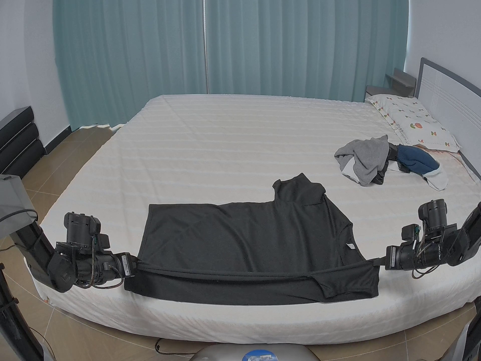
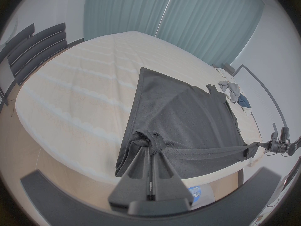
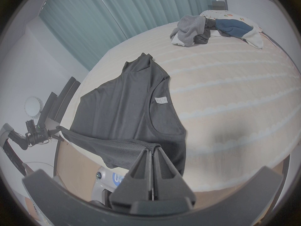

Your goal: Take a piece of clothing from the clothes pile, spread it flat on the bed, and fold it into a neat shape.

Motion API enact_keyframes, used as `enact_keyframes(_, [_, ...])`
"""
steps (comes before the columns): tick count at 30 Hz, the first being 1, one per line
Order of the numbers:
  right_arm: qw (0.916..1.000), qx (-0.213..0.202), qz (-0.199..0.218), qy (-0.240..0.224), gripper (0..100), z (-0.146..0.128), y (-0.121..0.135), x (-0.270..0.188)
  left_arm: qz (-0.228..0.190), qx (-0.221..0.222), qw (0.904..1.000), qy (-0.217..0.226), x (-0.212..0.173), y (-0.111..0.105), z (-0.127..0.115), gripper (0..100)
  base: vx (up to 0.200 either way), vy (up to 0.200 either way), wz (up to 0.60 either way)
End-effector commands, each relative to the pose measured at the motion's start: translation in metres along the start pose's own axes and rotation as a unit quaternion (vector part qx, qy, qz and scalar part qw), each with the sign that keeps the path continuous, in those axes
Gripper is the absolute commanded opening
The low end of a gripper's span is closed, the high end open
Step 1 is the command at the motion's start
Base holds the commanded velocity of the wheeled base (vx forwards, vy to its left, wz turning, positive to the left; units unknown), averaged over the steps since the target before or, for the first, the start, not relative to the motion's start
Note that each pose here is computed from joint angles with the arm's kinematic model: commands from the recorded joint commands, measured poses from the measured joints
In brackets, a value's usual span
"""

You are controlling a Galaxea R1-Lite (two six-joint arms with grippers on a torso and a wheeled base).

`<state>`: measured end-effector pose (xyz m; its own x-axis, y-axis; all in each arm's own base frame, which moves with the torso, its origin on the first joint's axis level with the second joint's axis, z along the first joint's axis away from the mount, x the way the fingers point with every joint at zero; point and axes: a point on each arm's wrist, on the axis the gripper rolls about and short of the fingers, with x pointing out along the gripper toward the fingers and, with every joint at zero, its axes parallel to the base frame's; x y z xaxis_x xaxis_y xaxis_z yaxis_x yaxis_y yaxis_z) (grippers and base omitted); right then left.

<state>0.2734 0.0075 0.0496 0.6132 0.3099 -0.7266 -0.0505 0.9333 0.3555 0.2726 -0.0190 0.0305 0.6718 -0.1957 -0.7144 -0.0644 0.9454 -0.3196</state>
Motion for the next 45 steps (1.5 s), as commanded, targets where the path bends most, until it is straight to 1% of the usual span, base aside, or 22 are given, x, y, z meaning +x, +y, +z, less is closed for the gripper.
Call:
enact_keyframes(1, [0.9999,-0.003,0.004,-0.009,0,0.007,0.002,0.002,0.002,-0.001,1.0000,0.003,0.005,0.001,0.001,0,0.000,0.000,0.00])
enact_keyframes(4, [0.9996,-0.009,0.007,-0.027,0,0.011,0.007,-0.008,0.002,-0.001,1.0000,0.006,0.003,0.001,-0.002,0,0.000,0.000,0.00])
enact_keyframes(9, [0.9990,-0.014,0.010,-0.042,0,0.012,0.012,-0.022,0.002,-0.002,1.0000,0.008,-0.002,0.001,-0.005,0,0.000,0.000,0.00])
enact_keyframes(16, [0.9989,-0.014,0.008,-0.043,0,0.009,0.012,-0.026,0.001,0.001,1.0000,0.005,-0.011,0.000,-0.008,0,0.000,0.000,0.00])
enact_keyframes(21, [0.9994,-0.013,0.007,-0.031,0,0.007,0.011,-0.019,0.000,0.003,1.0000,0.006,-0.007,-0.001,-0.006,0,0.000,0.000,0.00])
enact_keyframes(27, [0.9997,-0.011,0.008,-0.018,0,0.008,0.010,-0.007,-0.001,0.001,1.0000,0.006,0.006,0.000,0.000,0,0.000,0.000,0.00])
enact_keyframes(31, [0.9999,-0.010,0.008,-0.003,0,0.010,0.007,0.013,0.000,0.000,1.0000,0.006,0.021,0.000,0.006,0,0.000,0.000,0.00])
enact_keyframes(39, [0.9999,-0.008,0.008,-0.001,0,0.019,0.004,0.030,0.003,-0.002,1.0000,0.009,0.036,0.003,0.010,0,0.000,0.000,0.00])
enact_keyframes(45, [1.0000,-0.005,0.005,0.002,0,0.020,0.000,0.037,0.002,-0.001,1.0000,0.008,0.043,0.002,0.012,0,0.000,0.000,0.00])
